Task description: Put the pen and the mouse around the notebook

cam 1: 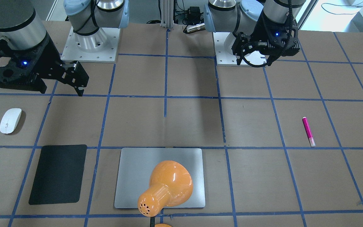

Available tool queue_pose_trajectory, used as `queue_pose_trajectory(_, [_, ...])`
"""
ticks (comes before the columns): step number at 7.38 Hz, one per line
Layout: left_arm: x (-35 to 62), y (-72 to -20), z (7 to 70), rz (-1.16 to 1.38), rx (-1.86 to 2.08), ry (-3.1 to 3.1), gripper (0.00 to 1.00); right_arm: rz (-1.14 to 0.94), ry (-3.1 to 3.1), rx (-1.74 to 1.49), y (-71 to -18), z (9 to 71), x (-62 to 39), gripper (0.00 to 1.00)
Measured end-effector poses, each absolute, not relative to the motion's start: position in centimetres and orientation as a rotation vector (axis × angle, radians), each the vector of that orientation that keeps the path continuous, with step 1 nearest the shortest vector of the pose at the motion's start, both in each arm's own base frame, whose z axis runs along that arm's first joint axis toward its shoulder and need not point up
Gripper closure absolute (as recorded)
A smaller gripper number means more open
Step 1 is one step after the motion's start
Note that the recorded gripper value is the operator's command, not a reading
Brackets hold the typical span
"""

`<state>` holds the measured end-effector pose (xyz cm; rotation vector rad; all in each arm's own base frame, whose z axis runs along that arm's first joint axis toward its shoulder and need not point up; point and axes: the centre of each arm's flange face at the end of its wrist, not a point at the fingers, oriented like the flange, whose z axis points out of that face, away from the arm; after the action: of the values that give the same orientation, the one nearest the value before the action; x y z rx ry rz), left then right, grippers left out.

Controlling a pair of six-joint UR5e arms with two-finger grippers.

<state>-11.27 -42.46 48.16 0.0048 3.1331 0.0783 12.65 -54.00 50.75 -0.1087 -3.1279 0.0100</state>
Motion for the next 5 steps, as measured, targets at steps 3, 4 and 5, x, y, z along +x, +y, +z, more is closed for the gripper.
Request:
queue_pose_trajectory(3, [-7.8, -43.4, 46.1, 0.125, -0.092, 3.135, 0.0, -0.003, -3.116, -0.168, -54.2, 50.8, 10.0, 0.0])
queue_pose_trajectory(4, [-5.0, -44.0, 44.7, 0.123, -0.126, 3.139, 0.0, -0.011, -3.11, -0.201, -54.6, 50.7, 7.4, 0.0])
queue_pose_trajectory(5, [-1.8, -44.5, 43.2, 0.102, -0.096, 3.145, 0.0, -0.024, -3.109, -0.208, -54.9, 50.5, 3.4, 0.0])
